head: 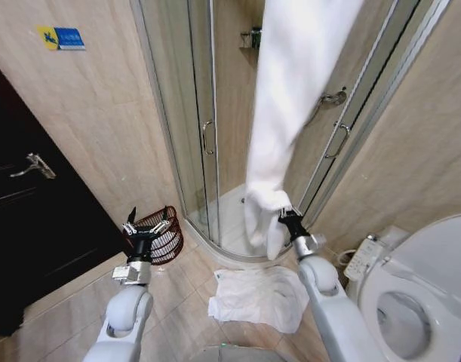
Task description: Discard the used towel into the hamper.
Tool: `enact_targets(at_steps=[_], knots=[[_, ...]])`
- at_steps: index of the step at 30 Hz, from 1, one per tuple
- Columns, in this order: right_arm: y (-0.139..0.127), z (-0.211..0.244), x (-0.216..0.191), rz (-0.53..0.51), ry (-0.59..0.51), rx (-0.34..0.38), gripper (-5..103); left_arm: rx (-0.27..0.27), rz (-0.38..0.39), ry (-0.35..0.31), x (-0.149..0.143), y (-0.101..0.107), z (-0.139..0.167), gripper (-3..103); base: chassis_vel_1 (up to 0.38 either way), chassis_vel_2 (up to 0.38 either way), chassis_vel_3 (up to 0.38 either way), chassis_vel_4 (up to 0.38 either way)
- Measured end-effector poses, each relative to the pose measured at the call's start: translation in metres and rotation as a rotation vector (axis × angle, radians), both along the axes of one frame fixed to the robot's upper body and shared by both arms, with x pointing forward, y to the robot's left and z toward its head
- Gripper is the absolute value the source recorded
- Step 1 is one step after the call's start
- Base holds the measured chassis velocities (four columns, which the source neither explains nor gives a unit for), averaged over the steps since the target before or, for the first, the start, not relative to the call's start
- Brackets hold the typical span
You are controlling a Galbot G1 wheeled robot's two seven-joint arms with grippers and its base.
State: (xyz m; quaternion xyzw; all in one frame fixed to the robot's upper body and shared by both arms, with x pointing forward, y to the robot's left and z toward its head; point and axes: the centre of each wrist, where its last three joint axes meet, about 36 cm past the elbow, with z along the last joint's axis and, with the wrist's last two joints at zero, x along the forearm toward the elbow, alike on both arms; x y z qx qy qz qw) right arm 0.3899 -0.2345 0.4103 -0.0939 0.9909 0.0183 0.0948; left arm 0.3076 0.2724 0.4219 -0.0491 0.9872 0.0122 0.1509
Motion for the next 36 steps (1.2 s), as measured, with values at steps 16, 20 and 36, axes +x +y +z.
enact_targets(at_steps=[16, 20, 36], knots=[[0.011, 0.012, -0.011, 0.005, -0.088, -0.008, 4, -0.008, -0.001, -0.005, -0.007, -0.005, 0.004, 100, 0.0, 0.0, 0.0, 0.0], [0.01, 0.014, -0.011, -0.002, -0.094, -0.007, 4, -0.005, -0.002, 0.015, -0.006, -0.006, 0.001, 100, 0.0, 0.0, 0.0, 0.0], [0.011, 0.017, -0.006, -0.021, -0.107, 0.003, 4, 0.007, -0.011, 0.052, -0.002, -0.004, -0.004, 100, 0.005, 0.006, 0.005, 0.007]])
